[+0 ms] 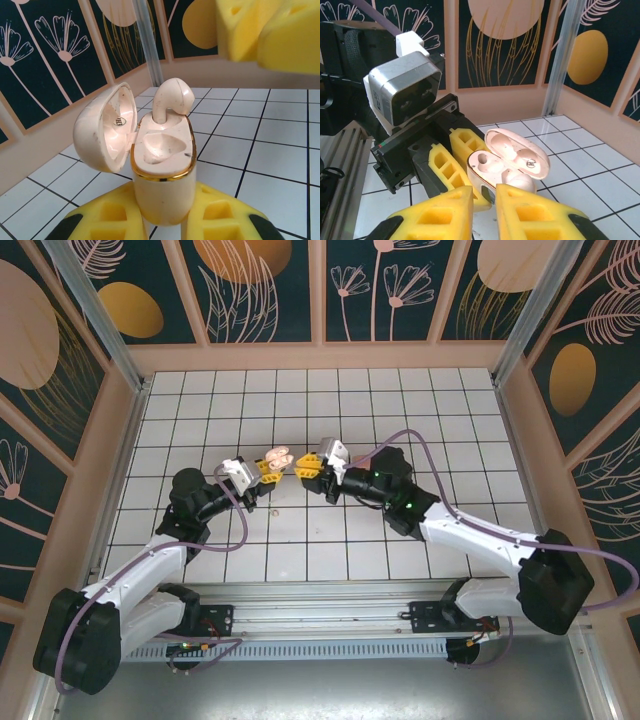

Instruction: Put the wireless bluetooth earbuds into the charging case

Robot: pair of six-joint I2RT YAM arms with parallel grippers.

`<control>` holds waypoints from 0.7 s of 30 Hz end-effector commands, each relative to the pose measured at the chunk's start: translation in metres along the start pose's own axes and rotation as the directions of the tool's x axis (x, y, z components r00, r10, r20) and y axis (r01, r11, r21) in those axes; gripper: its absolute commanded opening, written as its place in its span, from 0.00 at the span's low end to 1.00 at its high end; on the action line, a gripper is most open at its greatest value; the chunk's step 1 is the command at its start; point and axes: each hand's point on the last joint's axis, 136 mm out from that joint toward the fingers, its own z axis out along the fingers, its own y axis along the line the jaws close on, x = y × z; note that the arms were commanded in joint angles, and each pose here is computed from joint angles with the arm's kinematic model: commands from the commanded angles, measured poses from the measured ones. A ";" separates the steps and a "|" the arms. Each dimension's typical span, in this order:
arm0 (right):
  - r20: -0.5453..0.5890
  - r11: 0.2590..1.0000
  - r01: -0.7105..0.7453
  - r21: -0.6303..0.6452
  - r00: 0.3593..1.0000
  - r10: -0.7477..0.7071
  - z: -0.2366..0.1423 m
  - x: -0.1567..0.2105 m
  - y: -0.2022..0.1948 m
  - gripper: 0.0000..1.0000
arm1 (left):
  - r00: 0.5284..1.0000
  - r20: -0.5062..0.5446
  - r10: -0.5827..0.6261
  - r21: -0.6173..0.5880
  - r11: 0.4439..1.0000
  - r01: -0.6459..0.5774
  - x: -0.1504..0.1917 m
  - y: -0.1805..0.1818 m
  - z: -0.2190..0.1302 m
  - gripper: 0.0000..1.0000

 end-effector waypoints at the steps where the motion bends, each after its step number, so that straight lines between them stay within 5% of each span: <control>1: 0.004 0.999 0.019 0.051 1.000 -0.019 -0.008 -0.002 -0.008 0.20 | 0.997 0.065 0.049 0.015 0.999 -0.050 -0.023 -0.001 0.000 0.04; 21: 0.019 1.000 0.029 -0.003 0.999 -0.029 0.021 -0.003 -0.013 0.13 | 0.996 0.071 0.051 0.024 0.998 -0.053 -0.025 -0.003 0.000 0.03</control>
